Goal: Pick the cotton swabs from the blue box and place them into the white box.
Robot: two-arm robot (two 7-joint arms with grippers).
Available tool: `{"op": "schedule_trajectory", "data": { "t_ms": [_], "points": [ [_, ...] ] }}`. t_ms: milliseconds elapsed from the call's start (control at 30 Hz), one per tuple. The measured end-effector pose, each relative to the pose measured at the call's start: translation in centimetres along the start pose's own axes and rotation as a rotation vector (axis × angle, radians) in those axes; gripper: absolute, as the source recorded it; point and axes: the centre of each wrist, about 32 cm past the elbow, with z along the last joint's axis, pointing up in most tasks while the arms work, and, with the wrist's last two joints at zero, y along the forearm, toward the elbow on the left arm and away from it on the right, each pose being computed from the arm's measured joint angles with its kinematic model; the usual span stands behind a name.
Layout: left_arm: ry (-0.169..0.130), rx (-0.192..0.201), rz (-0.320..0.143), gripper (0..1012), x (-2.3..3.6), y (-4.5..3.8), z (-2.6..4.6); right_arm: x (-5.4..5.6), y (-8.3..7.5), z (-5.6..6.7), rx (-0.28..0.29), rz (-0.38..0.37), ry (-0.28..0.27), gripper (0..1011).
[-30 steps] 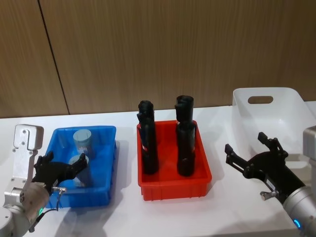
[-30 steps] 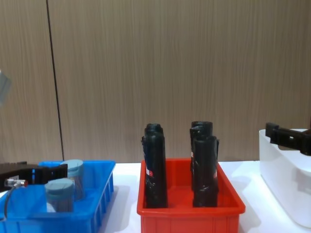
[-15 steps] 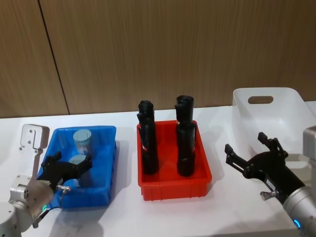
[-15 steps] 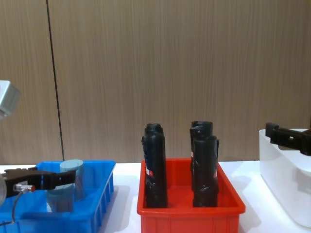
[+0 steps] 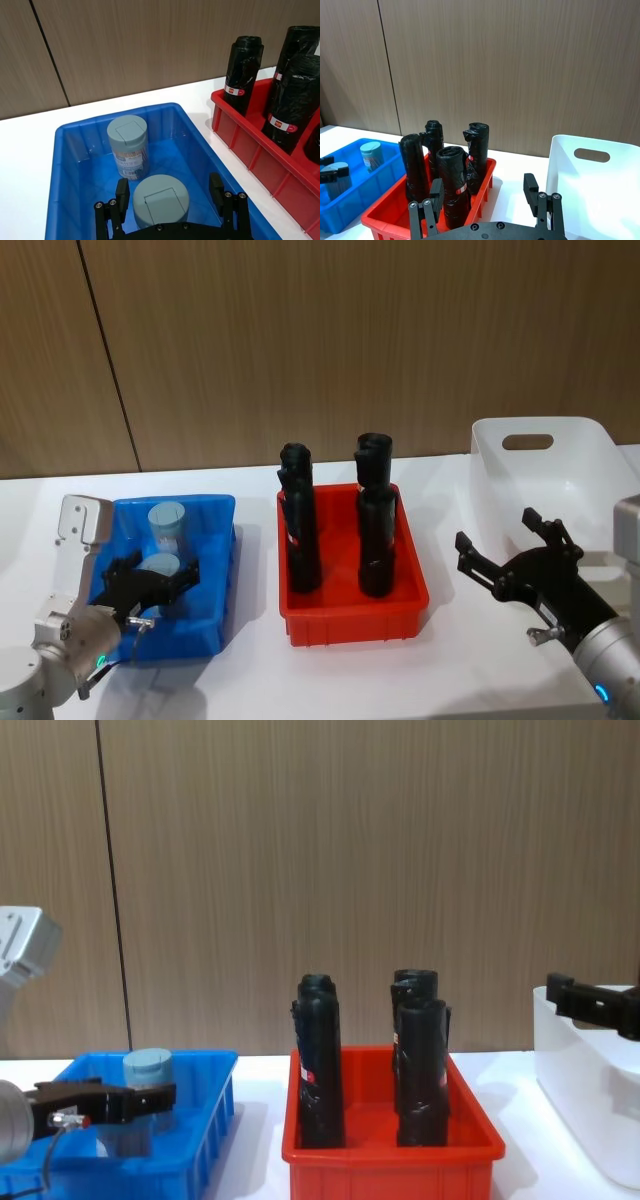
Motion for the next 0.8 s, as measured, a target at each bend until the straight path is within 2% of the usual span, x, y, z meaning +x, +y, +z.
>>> {"op": "schedule_trajectory", "data": {
  "t_ms": [333,800],
  "points": [
    [0.005,0.012,-0.016,1004,0.05,-0.68,-0.41,0.0,0.0,0.0,0.0,0.0,0.0,1002],
    [-0.005,0.027,0.0,1004,0.16,-0.76,-0.44,0.0,0.0,0.0,0.0,0.0,0.0,1002]
  ]
}}
